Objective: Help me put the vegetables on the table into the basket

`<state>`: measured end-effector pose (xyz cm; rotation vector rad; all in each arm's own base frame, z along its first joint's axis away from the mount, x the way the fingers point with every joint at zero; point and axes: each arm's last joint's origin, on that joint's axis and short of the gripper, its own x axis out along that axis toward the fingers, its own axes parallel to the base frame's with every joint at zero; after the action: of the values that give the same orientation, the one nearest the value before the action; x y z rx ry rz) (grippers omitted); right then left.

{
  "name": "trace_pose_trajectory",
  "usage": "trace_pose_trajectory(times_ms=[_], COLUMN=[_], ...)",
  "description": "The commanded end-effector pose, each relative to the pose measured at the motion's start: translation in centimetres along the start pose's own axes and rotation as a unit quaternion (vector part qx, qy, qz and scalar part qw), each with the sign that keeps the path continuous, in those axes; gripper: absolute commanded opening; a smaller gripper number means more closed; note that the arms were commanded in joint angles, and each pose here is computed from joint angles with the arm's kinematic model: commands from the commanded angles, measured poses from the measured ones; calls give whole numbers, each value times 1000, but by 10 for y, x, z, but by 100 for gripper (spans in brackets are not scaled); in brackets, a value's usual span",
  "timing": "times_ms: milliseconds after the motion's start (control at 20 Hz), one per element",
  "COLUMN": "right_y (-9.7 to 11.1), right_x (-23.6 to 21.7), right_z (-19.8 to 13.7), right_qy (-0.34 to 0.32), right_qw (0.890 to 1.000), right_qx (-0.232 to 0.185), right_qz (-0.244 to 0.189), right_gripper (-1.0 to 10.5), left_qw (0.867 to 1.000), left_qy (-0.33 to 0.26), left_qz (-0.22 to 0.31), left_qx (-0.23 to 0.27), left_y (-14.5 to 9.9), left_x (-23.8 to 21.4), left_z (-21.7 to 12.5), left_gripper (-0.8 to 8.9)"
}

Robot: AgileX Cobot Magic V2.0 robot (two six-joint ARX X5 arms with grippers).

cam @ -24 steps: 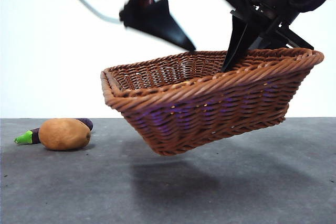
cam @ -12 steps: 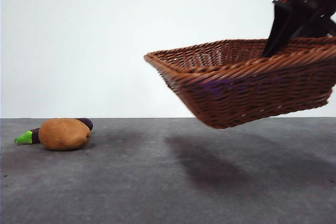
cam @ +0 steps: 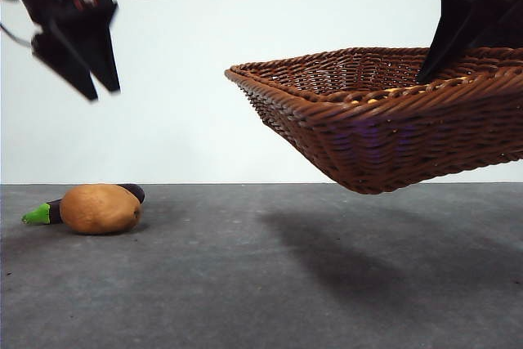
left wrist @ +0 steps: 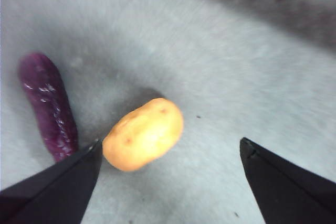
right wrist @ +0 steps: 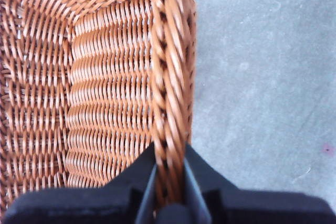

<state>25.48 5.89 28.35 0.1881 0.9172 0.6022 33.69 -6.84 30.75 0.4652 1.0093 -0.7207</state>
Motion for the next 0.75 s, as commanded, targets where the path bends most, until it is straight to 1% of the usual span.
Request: trace_pose_trajectory(times_ms=[50, 100, 150, 200, 350, 400, 450, 500, 550, 600, 700, 750], right_y=[1, 1, 1, 1, 1, 1, 1, 1, 1, 1, 1, 2], right_x=[-1, -1, -1, -1, -1, -1, -1, -1, -1, -1, -1, -1], right_z=[0, 0, 0, 1, 2, 2, 1, 1, 1, 1, 2, 2], right_qy=[-7, -7, -8, -9, -15, -14, -12, -12, -12, -13, -16, -18], right_qw=[1000, 1000, 1000, 1000, 1000, 999, 999, 999, 999, 999, 999, 999], right_qx=[-12, -16, -18, -20, -24, -28, -32, -33, -34, -37, -39, -40], right_qz=[7, 7, 7, 7, 8, 8, 8, 7, 7, 7, 10, 15], right_gripper=[-12, -12, -12, -12, -12, -12, -12, -12, -12, -12, -12, -12], left_qw=[981, 957, 941, 927, 874, 861, 852, 840, 823, 812, 802, 792], left_qy=[40, 58, 63, 66, 61, 57, 56, 55, 59, 65, 84, 90], left_qz=[57, 88, 92, 93, 94, 94, 98, 99, 99, 101, 103, 105], left_qx=[-181, -272, -319, -356, -472, -496, -511, -531, -557, -572, -583, -595], left_y=[12, 14, 15, 14, 8, 6, 4, 3, 3, 4, 3, 5], left_x=[21, 26, 29, 29, 30, 32, 34, 37, 41, 46, 58, 65], left_z=[-2, -4, -5, -6, -4, -2, -1, 0, 0, -1, -1, -2], left_gripper=[445, 445, 445, 445, 445, 446, 447, 447, 447, 449, 449, 449])
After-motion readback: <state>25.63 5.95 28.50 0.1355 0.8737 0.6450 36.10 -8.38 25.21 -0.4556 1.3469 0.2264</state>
